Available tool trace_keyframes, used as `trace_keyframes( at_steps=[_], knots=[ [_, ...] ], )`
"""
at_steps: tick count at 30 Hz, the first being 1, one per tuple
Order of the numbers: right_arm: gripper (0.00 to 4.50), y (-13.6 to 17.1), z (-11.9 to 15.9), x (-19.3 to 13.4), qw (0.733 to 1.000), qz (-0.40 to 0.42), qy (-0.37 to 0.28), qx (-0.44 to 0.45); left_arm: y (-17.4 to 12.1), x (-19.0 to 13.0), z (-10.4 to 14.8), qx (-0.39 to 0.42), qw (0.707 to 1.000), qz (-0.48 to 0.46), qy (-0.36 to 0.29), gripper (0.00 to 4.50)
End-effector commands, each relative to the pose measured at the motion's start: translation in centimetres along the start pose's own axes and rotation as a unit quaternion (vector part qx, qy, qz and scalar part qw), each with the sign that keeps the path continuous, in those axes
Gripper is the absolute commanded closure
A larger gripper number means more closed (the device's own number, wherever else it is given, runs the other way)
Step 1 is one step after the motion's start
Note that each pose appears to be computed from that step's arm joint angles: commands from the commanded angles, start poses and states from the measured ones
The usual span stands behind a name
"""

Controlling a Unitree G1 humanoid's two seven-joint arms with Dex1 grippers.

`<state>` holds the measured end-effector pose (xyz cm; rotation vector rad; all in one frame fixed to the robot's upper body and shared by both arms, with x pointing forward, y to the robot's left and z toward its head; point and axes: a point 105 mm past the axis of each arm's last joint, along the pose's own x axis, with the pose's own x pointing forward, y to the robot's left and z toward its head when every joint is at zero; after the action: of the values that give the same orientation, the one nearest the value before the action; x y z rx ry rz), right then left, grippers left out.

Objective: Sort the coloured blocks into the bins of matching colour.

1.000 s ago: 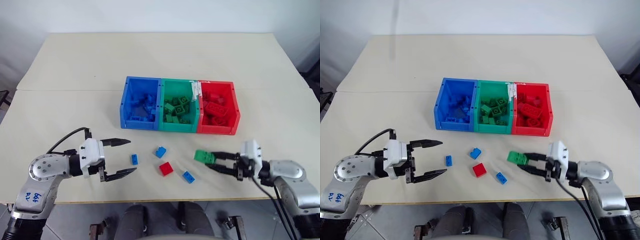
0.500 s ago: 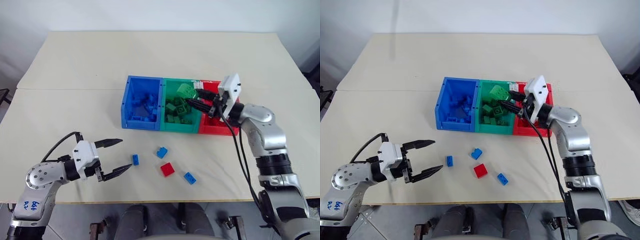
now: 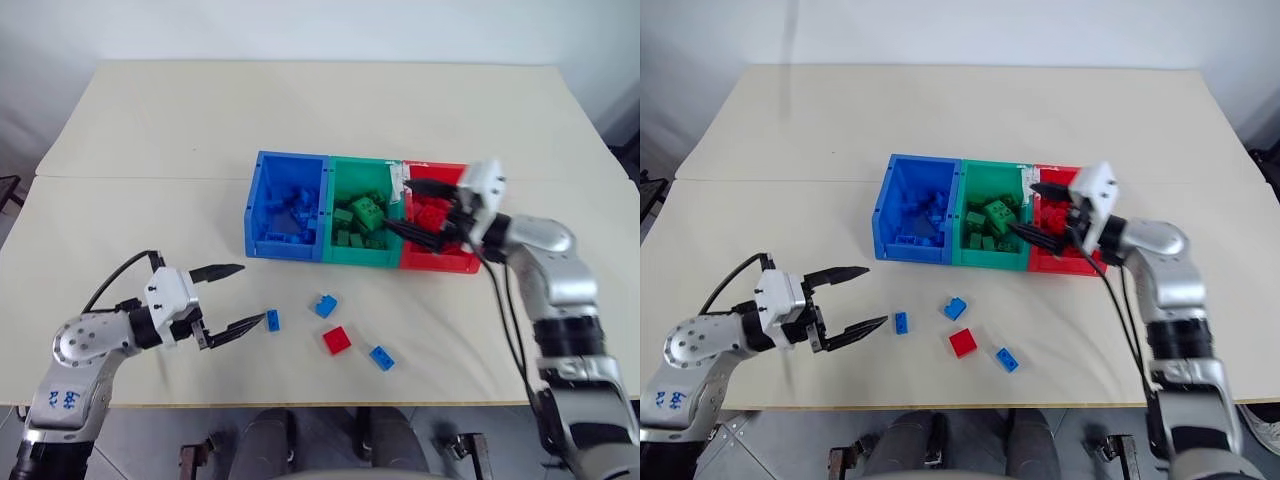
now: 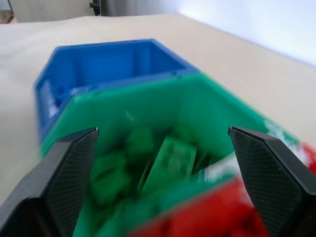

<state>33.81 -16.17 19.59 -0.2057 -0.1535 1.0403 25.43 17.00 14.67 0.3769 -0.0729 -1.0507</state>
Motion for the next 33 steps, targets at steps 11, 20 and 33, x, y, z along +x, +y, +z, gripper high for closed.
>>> trace_keyframes(
  at_steps=[11, 20, 33],
  knots=[
    [0.05, 4.9, -2.4, -14.6, 0.99, 0.004, 0.132, -0.041, -1.2, 5.2, 1.2, 0.019, 0.988, -0.147, -0.044, 0.0],
    [0.05, 4.0, -4.3, -14.8, 0.99, -0.003, 0.136, -0.035, -0.6, 4.0, 0.7, 0.019, 0.991, -0.13, -0.031, 0.0],
    [0.05, 6.6, -3.2, -4.4, 0.98, 0.172, 0.1, 0.004, -1.1, -3.8, -2.1, -0.016, 0.999, 0.001, 0.043, 0.0]
  ],
)
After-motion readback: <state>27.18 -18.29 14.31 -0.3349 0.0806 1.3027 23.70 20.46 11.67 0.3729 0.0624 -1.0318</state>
